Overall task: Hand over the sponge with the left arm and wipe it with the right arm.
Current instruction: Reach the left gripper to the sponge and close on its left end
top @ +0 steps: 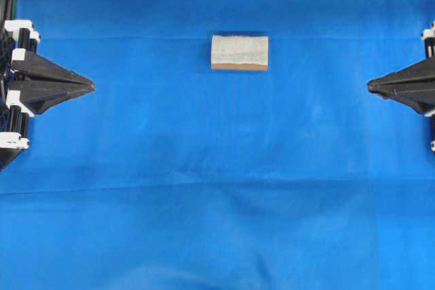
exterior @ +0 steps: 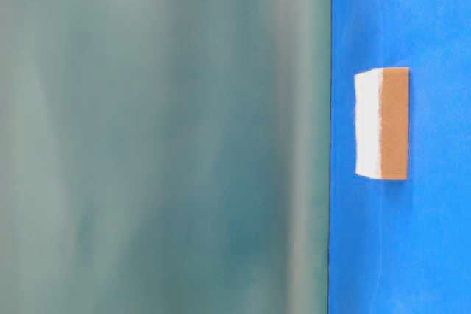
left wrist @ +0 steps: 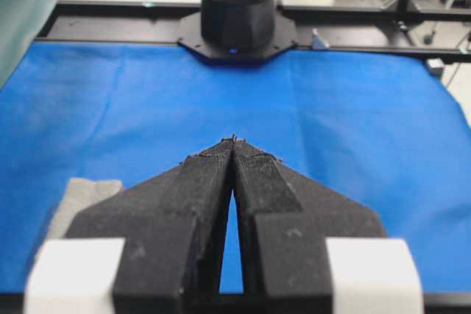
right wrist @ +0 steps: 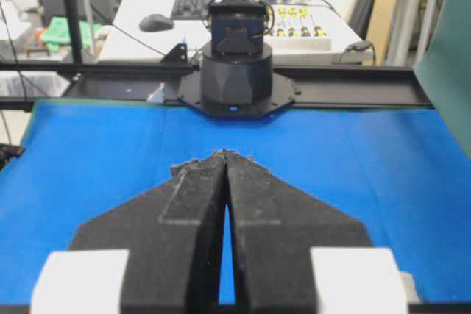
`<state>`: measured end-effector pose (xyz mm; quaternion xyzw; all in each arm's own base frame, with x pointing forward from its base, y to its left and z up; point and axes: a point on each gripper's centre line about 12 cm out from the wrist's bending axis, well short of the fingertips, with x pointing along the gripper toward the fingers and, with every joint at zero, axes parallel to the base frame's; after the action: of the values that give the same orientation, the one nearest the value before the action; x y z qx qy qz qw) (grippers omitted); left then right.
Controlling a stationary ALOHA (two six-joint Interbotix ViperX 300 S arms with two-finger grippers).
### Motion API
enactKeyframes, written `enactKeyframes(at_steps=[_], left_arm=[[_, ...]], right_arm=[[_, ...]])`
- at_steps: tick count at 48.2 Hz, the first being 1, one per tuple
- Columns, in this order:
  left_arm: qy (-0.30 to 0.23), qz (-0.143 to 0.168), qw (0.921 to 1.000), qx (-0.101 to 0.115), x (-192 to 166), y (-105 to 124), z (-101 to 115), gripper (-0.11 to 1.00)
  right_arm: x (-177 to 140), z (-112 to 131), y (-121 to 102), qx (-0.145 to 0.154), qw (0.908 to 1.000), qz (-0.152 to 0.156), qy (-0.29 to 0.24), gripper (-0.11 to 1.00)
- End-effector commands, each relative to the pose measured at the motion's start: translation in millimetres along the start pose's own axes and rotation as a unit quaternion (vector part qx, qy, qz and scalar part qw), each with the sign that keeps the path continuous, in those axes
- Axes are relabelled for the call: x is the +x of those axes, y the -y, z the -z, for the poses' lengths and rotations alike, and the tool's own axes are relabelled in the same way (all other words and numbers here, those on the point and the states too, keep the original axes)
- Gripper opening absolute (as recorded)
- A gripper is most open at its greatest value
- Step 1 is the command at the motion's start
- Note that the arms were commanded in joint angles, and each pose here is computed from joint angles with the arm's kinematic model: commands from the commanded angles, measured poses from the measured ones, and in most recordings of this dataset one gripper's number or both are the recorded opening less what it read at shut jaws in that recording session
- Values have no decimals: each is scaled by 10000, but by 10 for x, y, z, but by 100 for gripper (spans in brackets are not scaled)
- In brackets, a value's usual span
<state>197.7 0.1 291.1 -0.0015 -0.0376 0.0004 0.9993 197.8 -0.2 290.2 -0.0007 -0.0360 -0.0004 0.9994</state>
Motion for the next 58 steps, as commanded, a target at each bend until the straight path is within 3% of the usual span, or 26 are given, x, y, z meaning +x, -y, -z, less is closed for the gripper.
enactKeyframes(at_steps=[1,13,27,29,37,43,47,58], left_arm=[[138,-70,9999,-16,56,-24,-133,0],[-186,-407,9989,103,219,-174,-67,0],[-879,-954,9912,270,638,-511,146,3],[-988,-1001,9897,281,708,-555,182,9],[-1594,-1042,9813,280,1054,-677,385,56],[-2183,-970,9695,550,1301,-759,564,87],[-2428,-987,9630,627,1429,-841,706,94],[-3054,-909,9452,711,1789,-976,1241,94]], right_arm=[[30,-132,4,14,9998,10,176,0],[45,-123,19,19,10000,48,46,0],[78,-71,23,27,10000,56,-69,0],[80,-69,23,27,10000,56,-69,0],[88,-48,24,42,9999,60,-115,0],[88,-32,24,57,9999,63,-138,0],[94,-30,25,65,9998,65,-153,0],[107,8,25,65,9997,65,-230,0]])
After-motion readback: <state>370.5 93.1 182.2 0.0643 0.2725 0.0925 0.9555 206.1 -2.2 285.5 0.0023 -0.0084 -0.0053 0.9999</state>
